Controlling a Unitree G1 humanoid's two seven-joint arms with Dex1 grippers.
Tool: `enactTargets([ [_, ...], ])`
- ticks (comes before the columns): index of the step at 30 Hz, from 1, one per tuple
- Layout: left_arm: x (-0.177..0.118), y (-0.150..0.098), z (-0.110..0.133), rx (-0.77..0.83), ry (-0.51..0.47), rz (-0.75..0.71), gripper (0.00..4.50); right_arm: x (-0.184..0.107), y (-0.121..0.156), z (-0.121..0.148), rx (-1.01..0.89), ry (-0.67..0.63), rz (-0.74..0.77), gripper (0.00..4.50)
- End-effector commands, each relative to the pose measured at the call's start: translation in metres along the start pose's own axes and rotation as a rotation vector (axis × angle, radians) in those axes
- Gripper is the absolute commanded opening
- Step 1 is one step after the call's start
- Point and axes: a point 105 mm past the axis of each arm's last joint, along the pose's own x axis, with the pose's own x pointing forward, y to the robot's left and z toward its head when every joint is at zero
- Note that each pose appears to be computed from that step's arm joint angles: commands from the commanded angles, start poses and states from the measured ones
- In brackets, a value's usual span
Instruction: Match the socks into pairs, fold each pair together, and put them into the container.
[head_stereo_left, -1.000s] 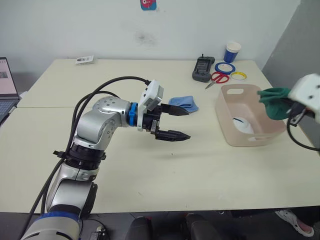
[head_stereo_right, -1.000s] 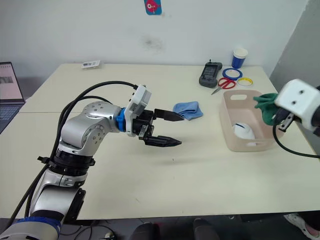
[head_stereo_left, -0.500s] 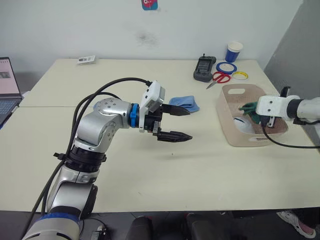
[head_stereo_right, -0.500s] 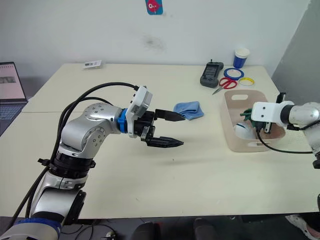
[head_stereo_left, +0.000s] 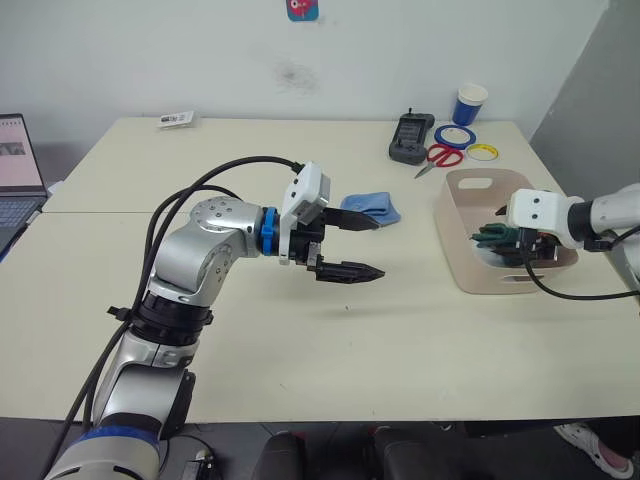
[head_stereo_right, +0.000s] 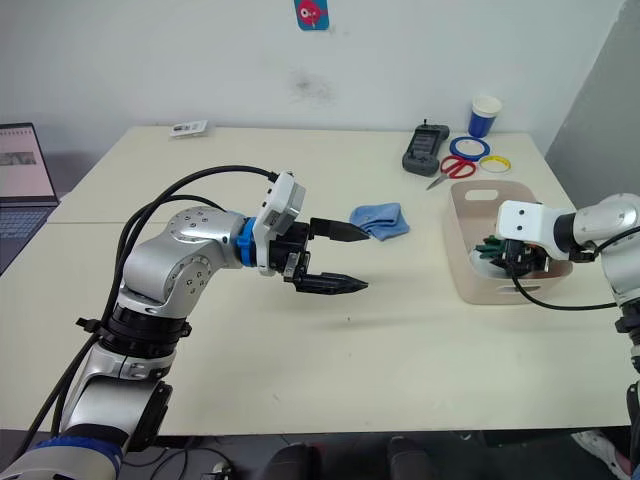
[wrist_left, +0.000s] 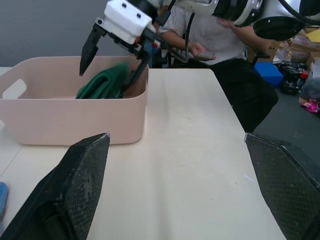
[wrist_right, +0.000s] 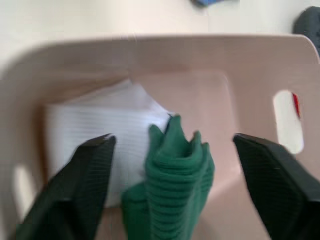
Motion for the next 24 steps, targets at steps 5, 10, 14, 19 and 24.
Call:
enactTargets([
  [5, 0.0, -0.002, 0.003, 0.045, 0.004, -0.007, 4.5, -0.045, -0.011, 0.031, 0.067, -0.068, -0.033, 4.47],
  [10, -0.001, -0.002, 0.002, 0.047, 0.006, -0.002, 4.5, -0.062, -0.038, 0.019, 0.091, -0.024, -0.241, 4.47],
  [14, 0.001, -0.002, 0.0, 0.047, 0.005, -0.009, 4.5, -0.05, -0.05, -0.012, 0.062, 0.092, -0.363, 4.47],
  [19, 0.002, -0.002, 0.0, 0.053, 0.007, -0.017, 4.5, -0.023, -0.033, -0.038, 0.028, 0.168, -0.299, 4.47],
  [24, 0.001, -0.002, 0.0, 0.056, 0.014, -0.019, 4.5, -0.007, -0.019, -0.026, 0.059, 0.097, -0.238, 4.47],
])
